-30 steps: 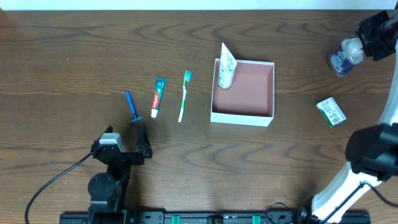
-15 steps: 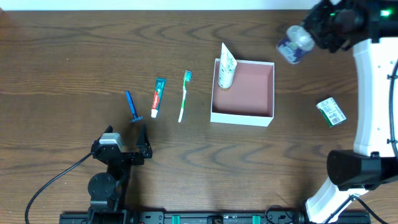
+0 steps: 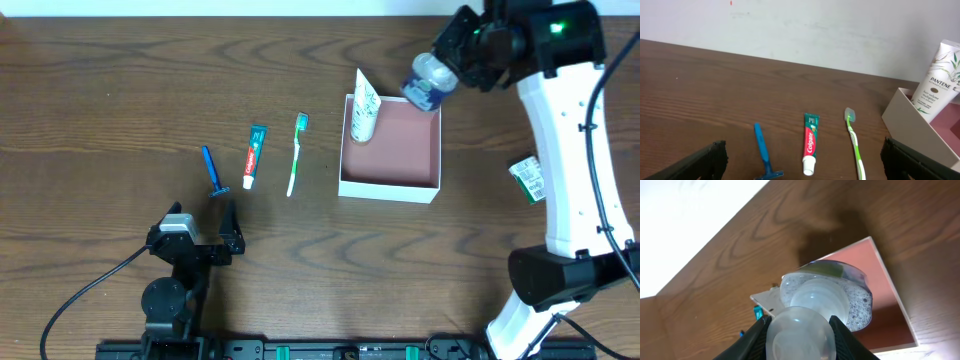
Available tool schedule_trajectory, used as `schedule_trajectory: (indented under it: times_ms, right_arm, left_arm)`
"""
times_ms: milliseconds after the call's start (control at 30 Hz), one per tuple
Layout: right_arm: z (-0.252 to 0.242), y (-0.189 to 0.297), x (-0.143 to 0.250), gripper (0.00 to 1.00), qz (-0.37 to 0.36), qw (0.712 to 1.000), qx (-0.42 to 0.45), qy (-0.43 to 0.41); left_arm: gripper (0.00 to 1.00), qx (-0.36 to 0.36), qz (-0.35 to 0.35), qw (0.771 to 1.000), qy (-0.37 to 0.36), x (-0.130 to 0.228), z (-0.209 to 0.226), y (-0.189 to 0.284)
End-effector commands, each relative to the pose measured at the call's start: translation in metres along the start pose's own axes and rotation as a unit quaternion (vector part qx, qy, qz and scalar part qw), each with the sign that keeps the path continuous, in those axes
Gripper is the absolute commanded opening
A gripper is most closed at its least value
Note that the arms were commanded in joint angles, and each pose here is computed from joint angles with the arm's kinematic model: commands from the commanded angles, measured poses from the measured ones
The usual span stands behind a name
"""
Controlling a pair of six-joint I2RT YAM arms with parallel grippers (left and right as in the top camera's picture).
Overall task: Pack container
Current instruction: 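Carry the soap bottle with right gripper into the box, then release the soap bottle in the box and lift right gripper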
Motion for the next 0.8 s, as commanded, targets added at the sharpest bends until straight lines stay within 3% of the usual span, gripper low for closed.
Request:
schedule_trajectory:
  times_ms: [0,767]
  right_arm:
    - [0.008,-0.008,0.010,0.33,-0.001,1.000,0.001,-0.026]
    - [-0.011,-0.073,0.035,0.33,0.025,0.994,0.091,-0.063]
  left_arm:
    - [0.98,0.007,0.019,1.000,-0.001,0.015,-0.002,-0.002]
    - [0.98,0.007,0.019,1.000,-0.001,0.015,-0.002,-0.002]
Point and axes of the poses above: each gripper's point midway between its finger pads, its own y axis back along the fingers, its own z axis along the line the jaws close on, x = y × z, the point moved 1 cm from there along y, back along the fingers, and after that the axes turned 15 degrees about -y, right-handed, at the moved point
